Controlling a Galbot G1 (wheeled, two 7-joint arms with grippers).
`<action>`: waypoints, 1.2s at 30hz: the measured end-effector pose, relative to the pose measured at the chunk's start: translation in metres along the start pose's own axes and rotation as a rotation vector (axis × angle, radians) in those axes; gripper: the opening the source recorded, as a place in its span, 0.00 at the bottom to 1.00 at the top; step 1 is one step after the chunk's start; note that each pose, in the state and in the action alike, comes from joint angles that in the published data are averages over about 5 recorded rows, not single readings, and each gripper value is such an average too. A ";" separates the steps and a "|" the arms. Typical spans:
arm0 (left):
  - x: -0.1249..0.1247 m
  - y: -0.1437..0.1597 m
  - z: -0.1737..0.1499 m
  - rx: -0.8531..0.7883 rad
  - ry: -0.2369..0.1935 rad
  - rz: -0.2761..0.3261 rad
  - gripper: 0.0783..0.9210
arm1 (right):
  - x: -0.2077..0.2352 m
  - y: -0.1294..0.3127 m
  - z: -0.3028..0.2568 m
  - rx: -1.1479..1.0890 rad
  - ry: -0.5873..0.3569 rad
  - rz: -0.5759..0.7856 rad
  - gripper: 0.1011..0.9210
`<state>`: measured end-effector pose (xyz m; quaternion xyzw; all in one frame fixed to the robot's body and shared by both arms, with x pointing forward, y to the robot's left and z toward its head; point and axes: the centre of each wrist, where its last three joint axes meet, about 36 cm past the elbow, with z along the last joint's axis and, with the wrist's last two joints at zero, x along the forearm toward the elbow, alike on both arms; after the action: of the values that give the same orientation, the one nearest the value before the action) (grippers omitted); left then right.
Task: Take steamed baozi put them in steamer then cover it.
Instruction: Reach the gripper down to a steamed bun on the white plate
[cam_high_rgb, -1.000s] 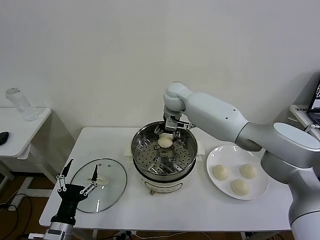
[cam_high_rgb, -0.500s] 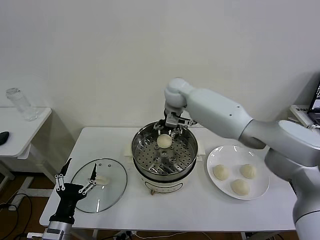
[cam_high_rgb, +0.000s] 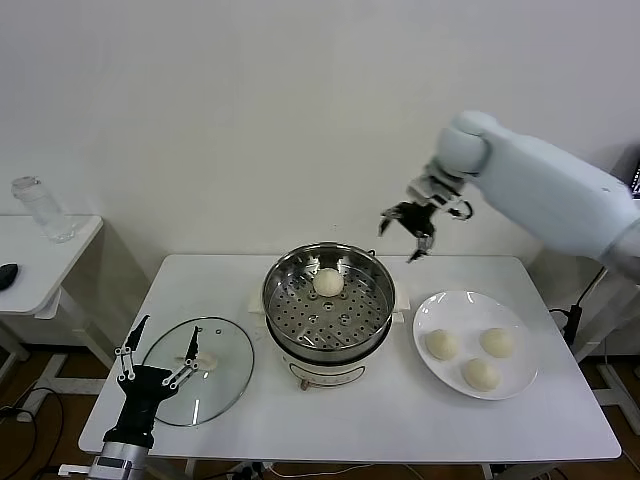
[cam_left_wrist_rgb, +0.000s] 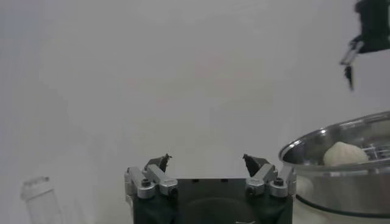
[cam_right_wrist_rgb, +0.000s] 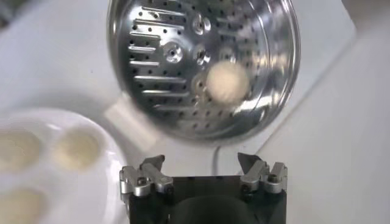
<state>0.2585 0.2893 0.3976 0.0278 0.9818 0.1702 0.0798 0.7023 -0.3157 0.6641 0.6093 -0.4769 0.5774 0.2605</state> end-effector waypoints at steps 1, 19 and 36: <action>0.000 0.000 0.000 0.001 0.000 0.000 0.88 | -0.005 0.008 0.009 -0.037 -0.006 -0.002 0.88; 0.002 -0.006 0.004 0.012 0.011 0.004 0.88 | -0.123 0.101 0.069 -0.352 -0.013 -0.062 0.88; 0.004 -0.007 0.005 0.012 0.017 0.006 0.88 | -0.170 0.125 0.071 -0.396 0.005 -0.086 0.85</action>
<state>0.2555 0.2845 0.3897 0.0298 0.9833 0.1647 0.0709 0.6457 -0.3811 0.4587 0.5648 -0.5539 0.4621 0.4008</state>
